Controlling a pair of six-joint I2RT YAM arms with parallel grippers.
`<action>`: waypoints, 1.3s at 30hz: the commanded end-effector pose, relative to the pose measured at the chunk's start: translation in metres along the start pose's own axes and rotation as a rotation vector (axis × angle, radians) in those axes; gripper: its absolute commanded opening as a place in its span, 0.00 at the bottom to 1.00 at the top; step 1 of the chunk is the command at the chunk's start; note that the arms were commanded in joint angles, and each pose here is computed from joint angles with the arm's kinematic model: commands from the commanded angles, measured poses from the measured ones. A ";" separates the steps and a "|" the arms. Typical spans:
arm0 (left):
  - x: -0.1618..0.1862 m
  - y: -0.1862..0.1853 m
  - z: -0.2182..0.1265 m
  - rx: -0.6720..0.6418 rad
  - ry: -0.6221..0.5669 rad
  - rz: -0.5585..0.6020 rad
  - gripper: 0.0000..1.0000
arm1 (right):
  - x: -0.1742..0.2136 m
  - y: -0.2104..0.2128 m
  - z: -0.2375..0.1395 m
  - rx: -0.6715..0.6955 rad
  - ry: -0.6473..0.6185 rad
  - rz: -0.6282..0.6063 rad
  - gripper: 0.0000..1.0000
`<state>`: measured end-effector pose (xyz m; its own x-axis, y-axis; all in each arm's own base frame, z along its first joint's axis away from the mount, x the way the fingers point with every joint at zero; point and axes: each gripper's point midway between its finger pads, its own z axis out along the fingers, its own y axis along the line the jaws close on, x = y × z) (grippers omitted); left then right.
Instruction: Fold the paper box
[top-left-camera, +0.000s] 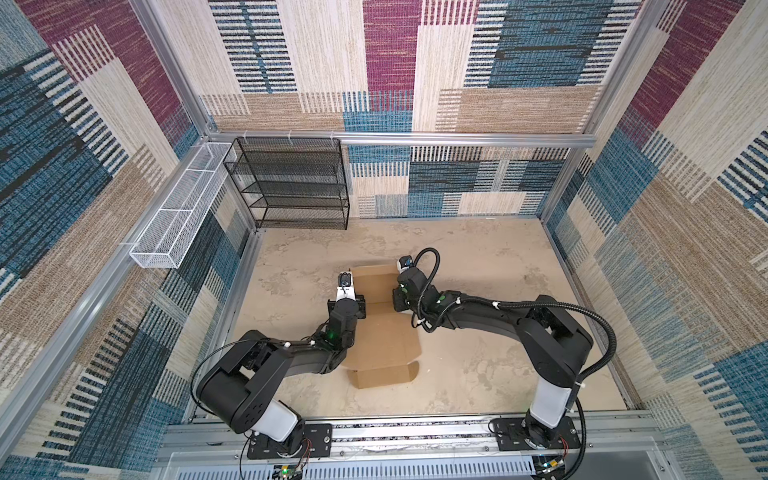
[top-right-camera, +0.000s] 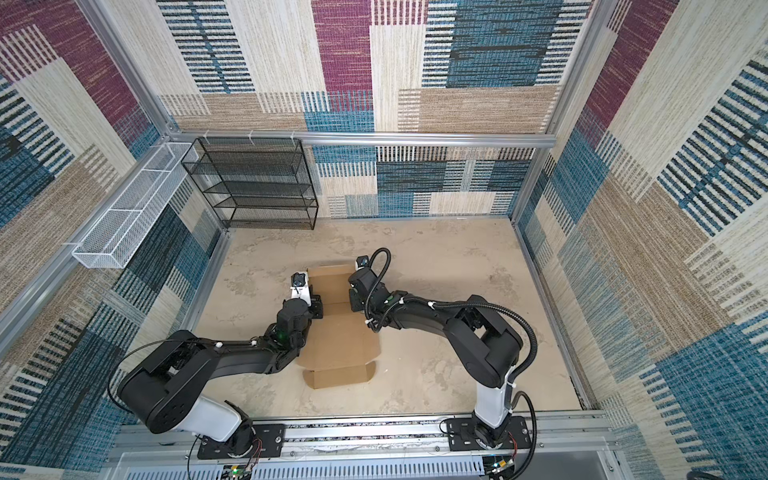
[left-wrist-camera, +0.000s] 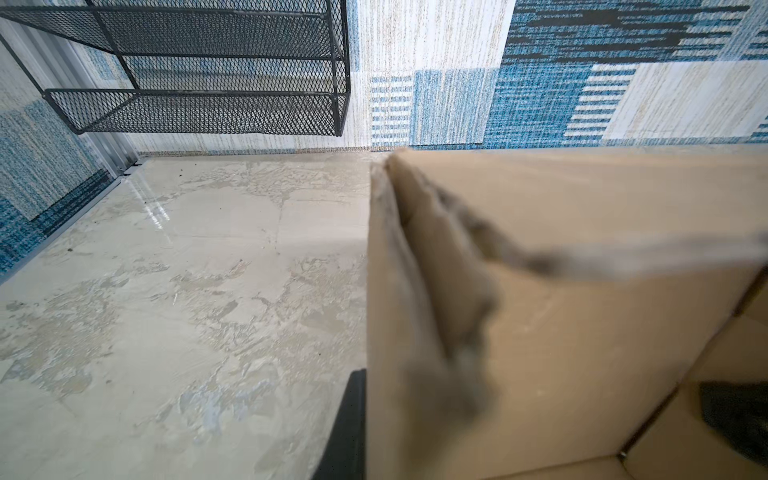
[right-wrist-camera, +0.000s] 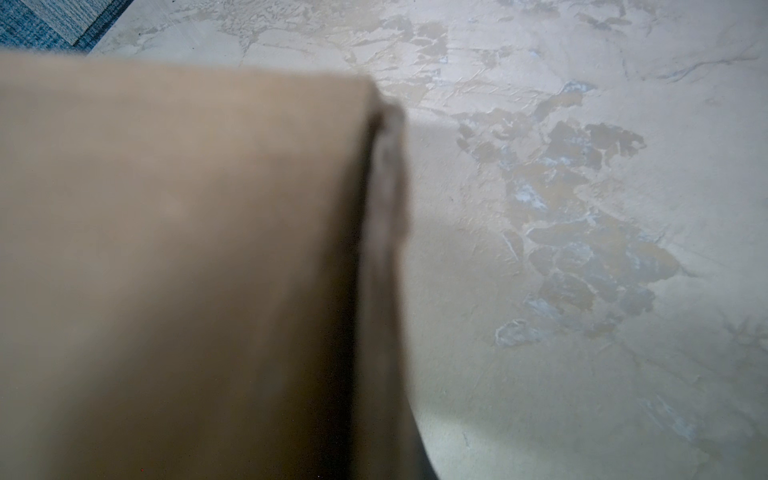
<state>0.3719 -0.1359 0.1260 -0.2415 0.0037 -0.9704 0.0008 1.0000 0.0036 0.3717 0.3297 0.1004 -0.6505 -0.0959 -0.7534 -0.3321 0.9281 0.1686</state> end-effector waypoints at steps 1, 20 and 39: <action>-0.004 0.001 0.000 -0.004 -0.015 0.023 0.00 | -0.008 0.010 -0.002 -0.039 -0.023 0.015 0.00; 0.007 0.002 -0.003 0.005 0.044 0.000 0.23 | -0.007 0.011 0.001 -0.034 -0.013 0.024 0.00; 0.030 0.007 -0.005 -0.004 0.059 0.014 0.24 | -0.007 0.010 -0.001 -0.032 -0.013 0.012 0.00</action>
<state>0.3576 -0.1293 0.0946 -0.3190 0.0250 -0.9474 0.0091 0.9997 0.0233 0.3697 0.3330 0.0969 -0.6656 -0.1027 -0.7392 -0.3320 0.9279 0.1700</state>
